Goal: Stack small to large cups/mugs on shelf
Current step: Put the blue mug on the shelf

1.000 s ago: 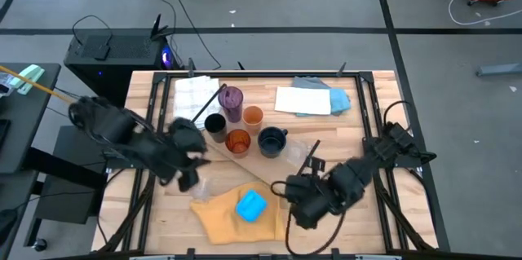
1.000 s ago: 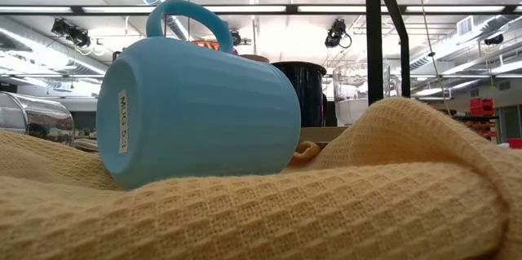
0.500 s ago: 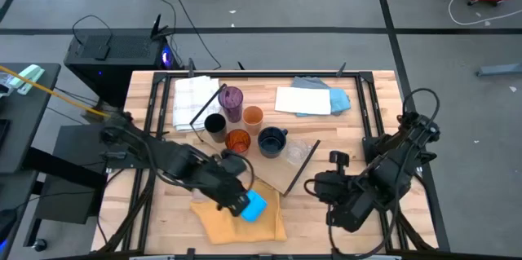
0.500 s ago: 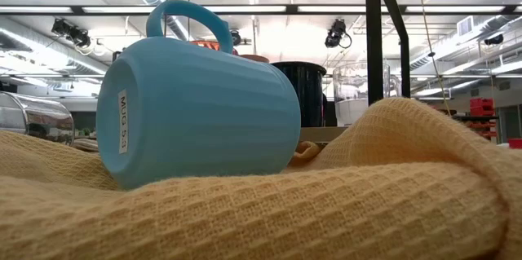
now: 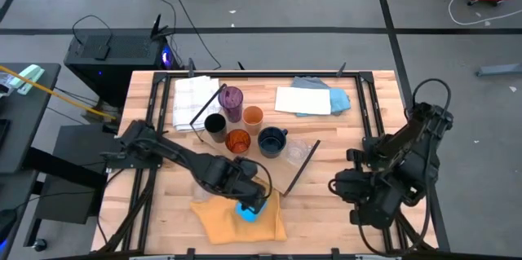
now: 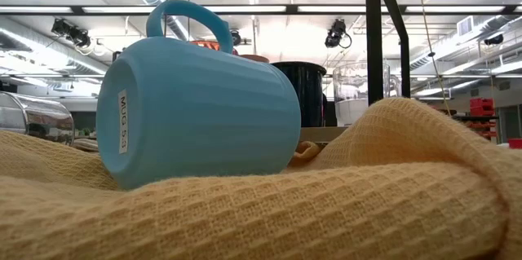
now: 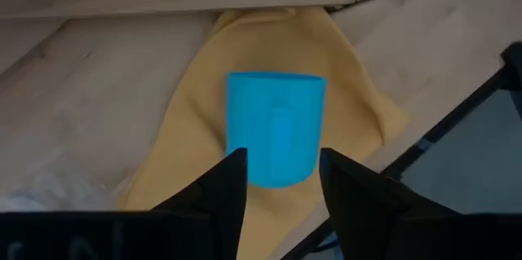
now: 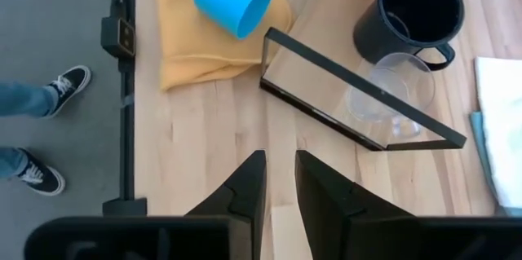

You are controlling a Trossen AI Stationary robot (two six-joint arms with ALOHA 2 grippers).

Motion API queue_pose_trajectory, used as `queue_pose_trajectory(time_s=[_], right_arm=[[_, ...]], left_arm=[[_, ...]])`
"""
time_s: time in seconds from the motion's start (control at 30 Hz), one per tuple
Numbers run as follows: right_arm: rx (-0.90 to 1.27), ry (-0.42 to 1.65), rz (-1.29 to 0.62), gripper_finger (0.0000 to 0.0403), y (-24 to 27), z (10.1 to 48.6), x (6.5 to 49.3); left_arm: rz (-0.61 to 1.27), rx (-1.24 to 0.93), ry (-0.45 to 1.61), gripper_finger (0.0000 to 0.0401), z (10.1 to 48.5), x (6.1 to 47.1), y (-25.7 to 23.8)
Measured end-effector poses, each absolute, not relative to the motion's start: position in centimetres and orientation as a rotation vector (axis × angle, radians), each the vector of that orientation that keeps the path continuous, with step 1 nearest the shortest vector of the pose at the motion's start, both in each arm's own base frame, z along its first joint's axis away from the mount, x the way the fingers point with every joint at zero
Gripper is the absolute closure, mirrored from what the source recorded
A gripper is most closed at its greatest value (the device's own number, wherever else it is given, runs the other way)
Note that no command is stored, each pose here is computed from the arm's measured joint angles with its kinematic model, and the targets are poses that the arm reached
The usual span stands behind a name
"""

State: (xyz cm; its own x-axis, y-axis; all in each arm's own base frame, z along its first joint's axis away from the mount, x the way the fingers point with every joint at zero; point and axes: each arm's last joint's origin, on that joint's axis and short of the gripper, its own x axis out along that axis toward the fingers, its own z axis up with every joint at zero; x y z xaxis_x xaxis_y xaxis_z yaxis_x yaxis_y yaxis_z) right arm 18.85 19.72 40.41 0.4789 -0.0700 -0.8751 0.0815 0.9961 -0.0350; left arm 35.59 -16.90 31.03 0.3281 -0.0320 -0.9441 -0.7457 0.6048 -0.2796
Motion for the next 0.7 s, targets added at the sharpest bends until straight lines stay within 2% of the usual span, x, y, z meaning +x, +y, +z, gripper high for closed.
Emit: queue_pose_trajectory(time_s=[0.3,0.7], right_arm=[[0.014,1.056,-0.069,0.0330,20.3,40.3,18.7],[0.004,1.034,-0.078,0.0330,20.3,40.3,18.8]], left_arm=[[0.560,-0.813,1.210,0.0238,29.4,36.6,-16.7],[0.470,-0.783,1.298,0.0238,27.9,37.4,-17.4]])
